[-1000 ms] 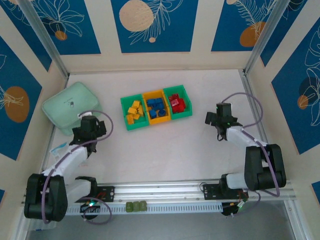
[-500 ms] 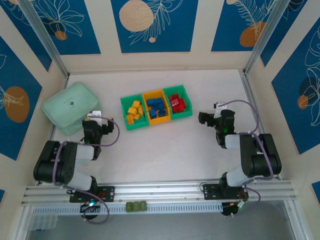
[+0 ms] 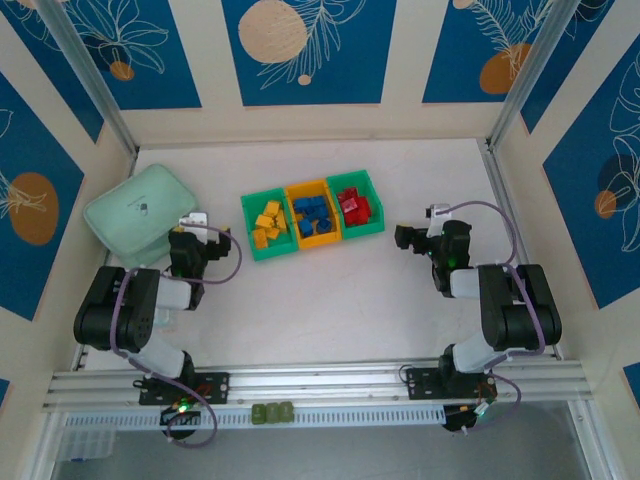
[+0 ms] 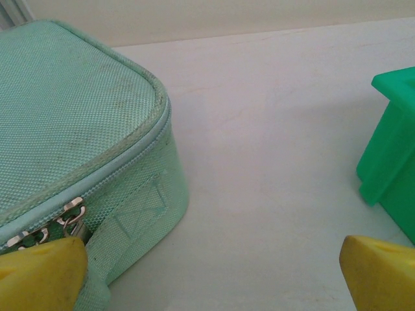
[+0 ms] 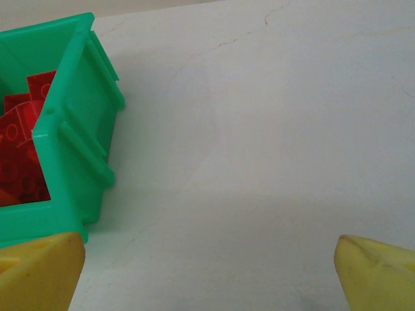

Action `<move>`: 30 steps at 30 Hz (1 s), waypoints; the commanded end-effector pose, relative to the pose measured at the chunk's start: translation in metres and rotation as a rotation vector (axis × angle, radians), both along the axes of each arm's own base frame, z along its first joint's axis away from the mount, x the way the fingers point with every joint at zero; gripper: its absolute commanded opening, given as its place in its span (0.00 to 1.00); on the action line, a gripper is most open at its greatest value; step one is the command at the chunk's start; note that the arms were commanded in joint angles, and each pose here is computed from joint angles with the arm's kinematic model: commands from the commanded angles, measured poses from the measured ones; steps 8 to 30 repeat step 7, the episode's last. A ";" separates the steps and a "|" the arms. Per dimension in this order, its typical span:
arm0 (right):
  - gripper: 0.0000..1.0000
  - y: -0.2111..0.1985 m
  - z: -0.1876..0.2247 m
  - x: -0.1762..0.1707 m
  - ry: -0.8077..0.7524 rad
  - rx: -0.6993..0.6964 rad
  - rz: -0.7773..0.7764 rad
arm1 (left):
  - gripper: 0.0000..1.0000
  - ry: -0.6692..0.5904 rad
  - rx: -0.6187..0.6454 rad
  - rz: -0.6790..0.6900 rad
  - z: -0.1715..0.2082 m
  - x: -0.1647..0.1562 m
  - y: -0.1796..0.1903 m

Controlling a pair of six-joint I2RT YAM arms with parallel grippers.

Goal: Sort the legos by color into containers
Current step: Reset both arms

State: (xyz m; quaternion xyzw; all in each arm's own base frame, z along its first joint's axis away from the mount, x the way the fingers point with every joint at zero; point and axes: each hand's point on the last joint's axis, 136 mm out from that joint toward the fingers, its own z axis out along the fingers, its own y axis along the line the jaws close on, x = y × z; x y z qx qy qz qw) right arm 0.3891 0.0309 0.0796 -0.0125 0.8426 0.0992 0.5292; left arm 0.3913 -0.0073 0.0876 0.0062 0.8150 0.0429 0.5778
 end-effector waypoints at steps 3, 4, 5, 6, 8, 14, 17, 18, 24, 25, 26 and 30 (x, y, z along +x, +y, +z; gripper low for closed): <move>0.99 0.002 0.014 0.008 -0.047 -0.002 0.024 | 0.99 -0.021 0.013 0.001 0.007 0.003 0.000; 0.99 0.002 0.014 0.008 -0.049 -0.002 0.024 | 0.99 -0.020 0.013 -0.005 0.006 0.003 -0.001; 0.99 0.002 0.014 0.008 -0.049 -0.003 0.024 | 0.99 -0.019 0.013 -0.012 0.007 0.004 -0.002; 0.99 0.002 0.014 0.008 -0.051 -0.004 0.024 | 0.99 -0.018 0.014 -0.013 0.006 0.004 -0.002; 0.99 0.002 0.015 0.007 -0.056 -0.004 0.024 | 0.99 -0.017 0.013 -0.014 0.006 0.004 -0.002; 0.99 0.002 0.015 0.007 -0.056 -0.004 0.024 | 0.99 -0.017 0.013 -0.014 0.006 0.004 -0.002; 0.99 0.002 0.015 0.007 -0.056 -0.004 0.024 | 0.99 -0.017 0.013 -0.014 0.006 0.004 -0.002; 0.99 0.002 0.015 0.007 -0.056 -0.004 0.024 | 0.99 -0.017 0.013 -0.014 0.006 0.004 -0.002; 0.99 0.002 0.015 0.007 -0.056 -0.004 0.024 | 0.99 -0.017 0.013 -0.014 0.006 0.004 -0.002; 0.99 0.002 0.015 0.007 -0.056 -0.004 0.024 | 0.99 -0.017 0.013 -0.014 0.006 0.004 -0.002; 0.99 0.002 0.015 0.007 -0.056 -0.004 0.024 | 0.99 -0.017 0.013 -0.014 0.006 0.004 -0.002; 0.99 0.002 0.015 0.007 -0.056 -0.004 0.024 | 0.99 -0.017 0.013 -0.014 0.006 0.004 -0.002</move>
